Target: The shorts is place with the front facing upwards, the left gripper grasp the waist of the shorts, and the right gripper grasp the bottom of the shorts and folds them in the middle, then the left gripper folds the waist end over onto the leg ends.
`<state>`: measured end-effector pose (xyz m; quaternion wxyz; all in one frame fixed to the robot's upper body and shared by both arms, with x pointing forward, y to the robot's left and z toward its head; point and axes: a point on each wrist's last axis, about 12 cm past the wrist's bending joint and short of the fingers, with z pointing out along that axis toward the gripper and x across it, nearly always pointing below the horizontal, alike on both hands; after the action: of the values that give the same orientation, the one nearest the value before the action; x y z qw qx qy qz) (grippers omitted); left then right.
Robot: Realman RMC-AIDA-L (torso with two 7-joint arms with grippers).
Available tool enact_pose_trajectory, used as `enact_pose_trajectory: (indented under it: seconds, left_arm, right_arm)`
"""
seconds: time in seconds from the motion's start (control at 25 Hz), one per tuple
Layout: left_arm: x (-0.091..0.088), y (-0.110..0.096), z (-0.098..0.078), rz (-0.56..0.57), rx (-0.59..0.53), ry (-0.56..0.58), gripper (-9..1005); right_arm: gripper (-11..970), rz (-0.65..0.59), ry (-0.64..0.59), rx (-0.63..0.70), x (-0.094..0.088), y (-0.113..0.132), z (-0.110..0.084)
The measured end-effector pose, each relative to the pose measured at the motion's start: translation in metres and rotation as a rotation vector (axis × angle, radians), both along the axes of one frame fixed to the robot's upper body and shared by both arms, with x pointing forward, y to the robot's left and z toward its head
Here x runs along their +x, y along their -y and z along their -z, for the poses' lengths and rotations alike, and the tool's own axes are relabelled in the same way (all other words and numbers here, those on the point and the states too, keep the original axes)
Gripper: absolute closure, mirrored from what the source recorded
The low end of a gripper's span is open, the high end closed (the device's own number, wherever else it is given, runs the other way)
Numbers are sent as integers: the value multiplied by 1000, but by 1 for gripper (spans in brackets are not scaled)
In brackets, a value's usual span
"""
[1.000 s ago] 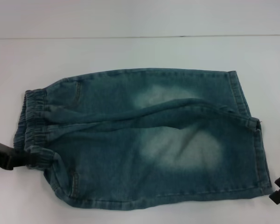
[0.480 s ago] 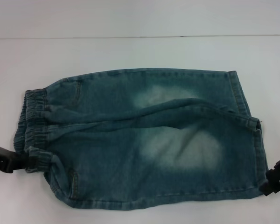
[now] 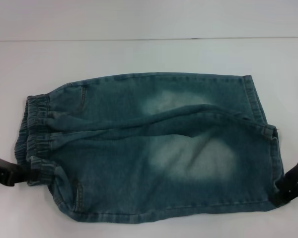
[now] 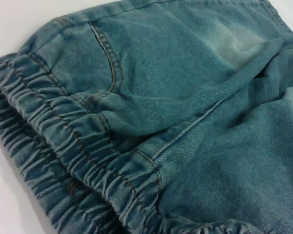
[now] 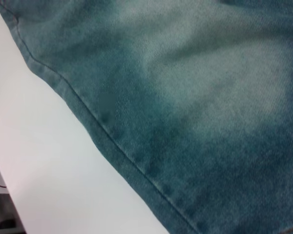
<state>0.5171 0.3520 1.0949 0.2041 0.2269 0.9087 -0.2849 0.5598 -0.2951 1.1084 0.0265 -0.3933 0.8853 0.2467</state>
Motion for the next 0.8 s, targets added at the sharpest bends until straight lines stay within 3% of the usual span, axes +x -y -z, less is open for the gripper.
enact_pose_trajectory:
  seconds: [0.12, 0.56, 0.8]
  left_arm:
    - [0, 0, 0, -1, -3, -1, 971]
    - [-1, 0, 0, -2, -9, 1, 970]
    - [-1, 0, 0, -2, -15, -1, 970]
  right_arm:
    - [406, 5, 9, -3, 1, -1, 2]
    - [825, 11, -1, -21, 0, -1, 10]
    - [899, 14, -3, -19, -2, 0, 11]
